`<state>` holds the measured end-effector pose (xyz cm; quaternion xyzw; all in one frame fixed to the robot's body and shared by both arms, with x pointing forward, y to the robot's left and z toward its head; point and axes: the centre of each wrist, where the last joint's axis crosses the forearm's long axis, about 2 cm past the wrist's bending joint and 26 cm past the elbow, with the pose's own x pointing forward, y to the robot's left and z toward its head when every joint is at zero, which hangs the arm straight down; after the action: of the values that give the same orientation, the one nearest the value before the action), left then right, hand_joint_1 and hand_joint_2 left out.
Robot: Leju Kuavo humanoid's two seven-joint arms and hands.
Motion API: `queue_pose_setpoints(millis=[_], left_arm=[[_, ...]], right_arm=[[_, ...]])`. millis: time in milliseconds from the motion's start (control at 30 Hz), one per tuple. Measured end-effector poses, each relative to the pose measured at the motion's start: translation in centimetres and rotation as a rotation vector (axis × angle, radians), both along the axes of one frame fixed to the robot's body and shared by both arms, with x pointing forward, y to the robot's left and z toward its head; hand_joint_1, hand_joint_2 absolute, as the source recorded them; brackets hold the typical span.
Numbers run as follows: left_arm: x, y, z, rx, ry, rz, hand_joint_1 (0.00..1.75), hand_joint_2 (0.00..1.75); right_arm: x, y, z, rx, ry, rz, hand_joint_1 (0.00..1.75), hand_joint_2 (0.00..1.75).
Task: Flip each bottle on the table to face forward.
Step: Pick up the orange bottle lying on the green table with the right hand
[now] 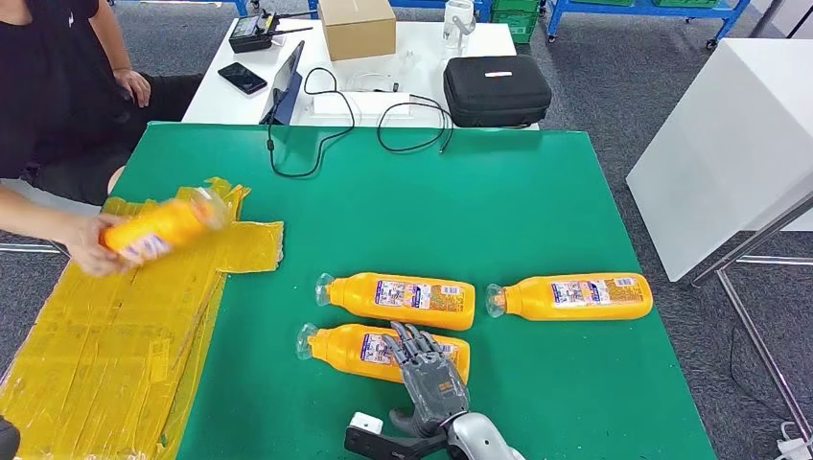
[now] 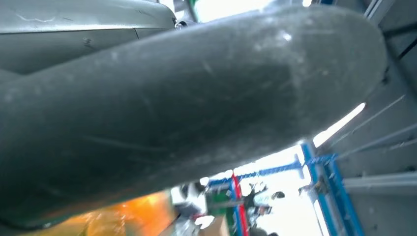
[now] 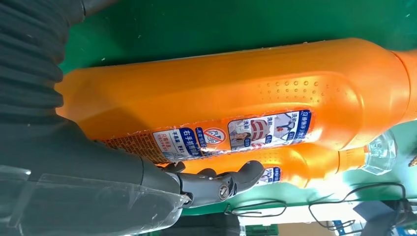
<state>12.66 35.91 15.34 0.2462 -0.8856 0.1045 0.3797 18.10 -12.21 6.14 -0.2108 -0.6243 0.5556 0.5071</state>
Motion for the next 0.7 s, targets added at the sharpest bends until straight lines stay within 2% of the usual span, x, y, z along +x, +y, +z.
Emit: queue_pose_setpoints(millis=[200,367,533,700], left_arm=[[-0.6,0.1,1.3,0.017,-0.037,0.039,0.0,0.0],[-0.9,-0.3,1.9,0.052,-0.037,0.074,0.0,0.0],[-1.0,-0.6,2.2,0.061,-0.037,0.088,0.0,0.0],[-1.2,-0.9,2.1,0.07,-0.023,0.089,0.0,0.0]], right_arm=[[-0.1,-0.1,0.0,-0.025,0.008,0.003,0.0,1.75],[0.6,-0.3,-0.5,-0.128,0.043,0.0,0.0,1.75],[1.6,-0.1,-1.0,-0.209,0.032,-0.028,0.0,1.75],[1.7,0.0,-0.9,-0.229,0.0,-0.059,0.0,1.75]])
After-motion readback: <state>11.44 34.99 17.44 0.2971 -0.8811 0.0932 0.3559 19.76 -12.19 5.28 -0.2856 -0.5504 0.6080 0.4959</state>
